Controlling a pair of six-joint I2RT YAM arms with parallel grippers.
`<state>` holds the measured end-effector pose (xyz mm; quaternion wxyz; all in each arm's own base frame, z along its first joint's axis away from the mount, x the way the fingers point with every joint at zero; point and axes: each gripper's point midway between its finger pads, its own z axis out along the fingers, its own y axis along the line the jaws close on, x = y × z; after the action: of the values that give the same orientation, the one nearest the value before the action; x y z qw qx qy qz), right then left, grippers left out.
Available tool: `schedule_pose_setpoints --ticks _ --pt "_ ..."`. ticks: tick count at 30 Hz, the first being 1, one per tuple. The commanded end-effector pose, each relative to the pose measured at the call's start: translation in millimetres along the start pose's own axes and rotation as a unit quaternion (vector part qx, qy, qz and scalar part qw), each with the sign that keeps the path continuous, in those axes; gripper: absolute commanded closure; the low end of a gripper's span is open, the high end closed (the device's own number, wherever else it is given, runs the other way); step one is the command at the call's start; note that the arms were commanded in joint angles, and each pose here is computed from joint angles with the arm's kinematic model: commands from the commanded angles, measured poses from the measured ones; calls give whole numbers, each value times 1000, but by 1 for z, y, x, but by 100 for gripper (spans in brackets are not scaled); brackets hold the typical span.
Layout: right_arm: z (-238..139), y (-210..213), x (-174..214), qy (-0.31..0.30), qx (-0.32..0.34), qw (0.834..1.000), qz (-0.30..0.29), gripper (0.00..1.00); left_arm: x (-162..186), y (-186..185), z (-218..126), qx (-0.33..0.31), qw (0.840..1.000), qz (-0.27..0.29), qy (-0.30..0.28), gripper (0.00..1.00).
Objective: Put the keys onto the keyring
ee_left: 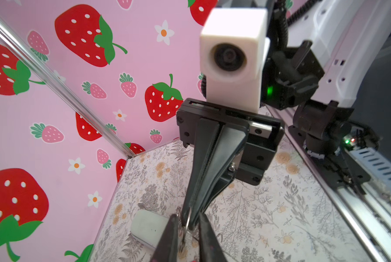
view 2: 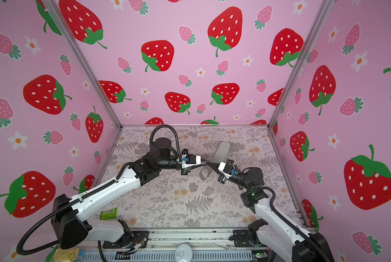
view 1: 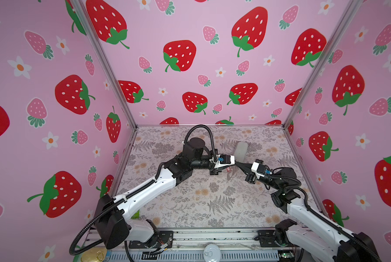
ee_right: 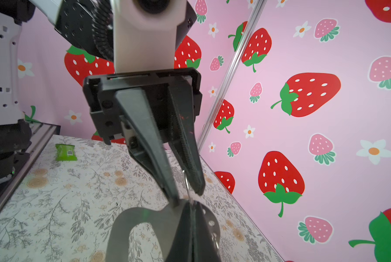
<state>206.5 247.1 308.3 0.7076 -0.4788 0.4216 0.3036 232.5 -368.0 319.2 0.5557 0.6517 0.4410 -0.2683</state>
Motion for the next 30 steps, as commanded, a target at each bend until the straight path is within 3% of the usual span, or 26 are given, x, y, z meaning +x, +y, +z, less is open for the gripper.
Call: schedule_pose_setpoints --ticks 1,14,30 --pt "0 -12 -11 15 22 998 -55 100 -3 11 -7 -25 999 28 26 62" --pt "0 -27 25 121 40 982 -137 100 17 33 -8 -68 983 91 145 63" --pt "-1 -27 24 126 38 978 -162 100 28 39 16 -50 982 76 163 72"
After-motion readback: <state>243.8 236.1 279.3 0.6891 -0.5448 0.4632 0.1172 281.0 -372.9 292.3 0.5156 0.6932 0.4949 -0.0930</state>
